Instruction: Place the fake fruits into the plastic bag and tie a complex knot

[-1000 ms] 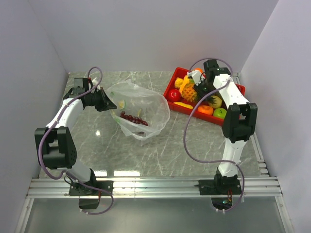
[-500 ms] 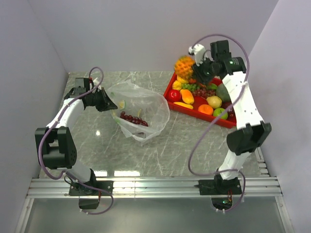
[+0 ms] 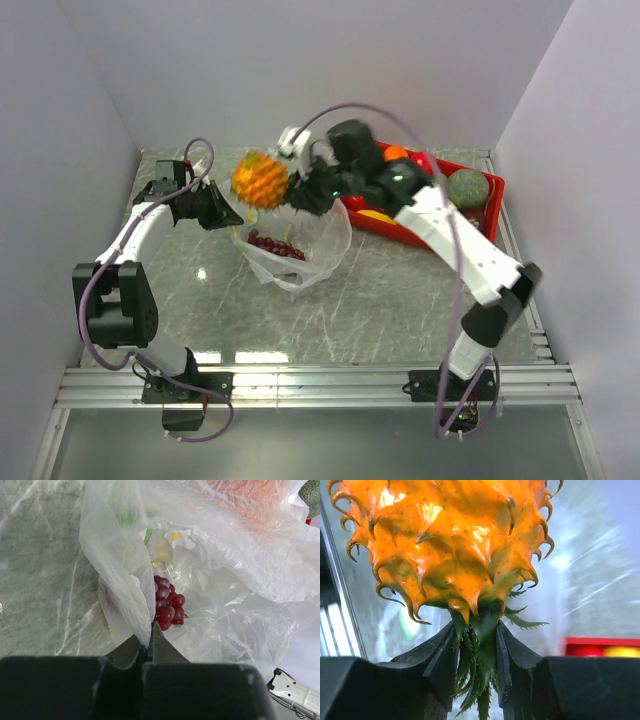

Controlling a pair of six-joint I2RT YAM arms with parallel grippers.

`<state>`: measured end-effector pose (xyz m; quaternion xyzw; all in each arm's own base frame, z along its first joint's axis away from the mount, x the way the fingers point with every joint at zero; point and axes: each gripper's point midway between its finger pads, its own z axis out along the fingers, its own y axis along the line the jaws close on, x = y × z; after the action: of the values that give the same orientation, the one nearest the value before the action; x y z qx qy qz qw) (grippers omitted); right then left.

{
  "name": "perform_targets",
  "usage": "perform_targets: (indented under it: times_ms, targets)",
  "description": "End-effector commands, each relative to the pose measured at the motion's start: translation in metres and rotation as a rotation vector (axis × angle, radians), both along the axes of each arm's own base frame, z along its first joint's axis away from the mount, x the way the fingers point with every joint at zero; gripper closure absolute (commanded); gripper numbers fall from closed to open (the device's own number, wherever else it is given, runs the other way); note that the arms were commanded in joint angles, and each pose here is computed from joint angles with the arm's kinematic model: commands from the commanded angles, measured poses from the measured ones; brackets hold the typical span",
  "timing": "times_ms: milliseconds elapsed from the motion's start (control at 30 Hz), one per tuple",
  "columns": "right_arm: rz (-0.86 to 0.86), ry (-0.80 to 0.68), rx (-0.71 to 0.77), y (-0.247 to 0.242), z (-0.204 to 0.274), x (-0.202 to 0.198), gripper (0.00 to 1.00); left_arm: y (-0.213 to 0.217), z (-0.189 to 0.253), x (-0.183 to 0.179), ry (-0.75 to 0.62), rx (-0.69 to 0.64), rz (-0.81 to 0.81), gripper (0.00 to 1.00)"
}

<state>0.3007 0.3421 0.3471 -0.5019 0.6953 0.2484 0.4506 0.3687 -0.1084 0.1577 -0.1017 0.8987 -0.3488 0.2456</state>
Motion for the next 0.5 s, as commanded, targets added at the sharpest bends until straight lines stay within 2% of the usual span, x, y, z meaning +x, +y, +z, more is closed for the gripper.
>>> perform_targets:
  times_ms: [0, 133, 200, 267, 300, 333, 467]
  targets:
    - [0.017, 0.056, -0.127, 0.012, -0.065, 0.009, 1.00, -0.006, 0.037, 0.003, -0.102, -0.018, -0.027, 1.00]
    - [-0.020, 0.068, -0.245, 0.007, -0.110, 0.022, 1.00, -0.007, 0.040, 0.002, -0.120, -0.030, -0.026, 1.00]
    - [-0.093, 0.071, -0.306, 0.009, -0.132, 0.042, 1.00, -0.009, 0.038, -0.001, -0.118, -0.034, -0.031, 1.00]
    - [-0.144, 0.062, -0.326, 0.007, -0.136, 0.052, 1.00, -0.009, 0.037, -0.001, -0.119, -0.034, -0.034, 1.00]
    - [-0.169, 0.099, -0.352, 0.011, -0.153, 0.058, 1.00, -0.009, 0.037, -0.002, -0.115, -0.034, -0.036, 1.00]
    - [-0.210, 0.087, -0.352, 0.012, -0.142, 0.067, 1.00, -0.009, 0.037, -0.002, -0.117, -0.036, -0.039, 0.99]
    - [-0.264, 0.140, -0.348, 0.026, -0.149, 0.075, 1.00, -0.009, 0.034, 0.000, -0.108, -0.031, -0.044, 1.00]
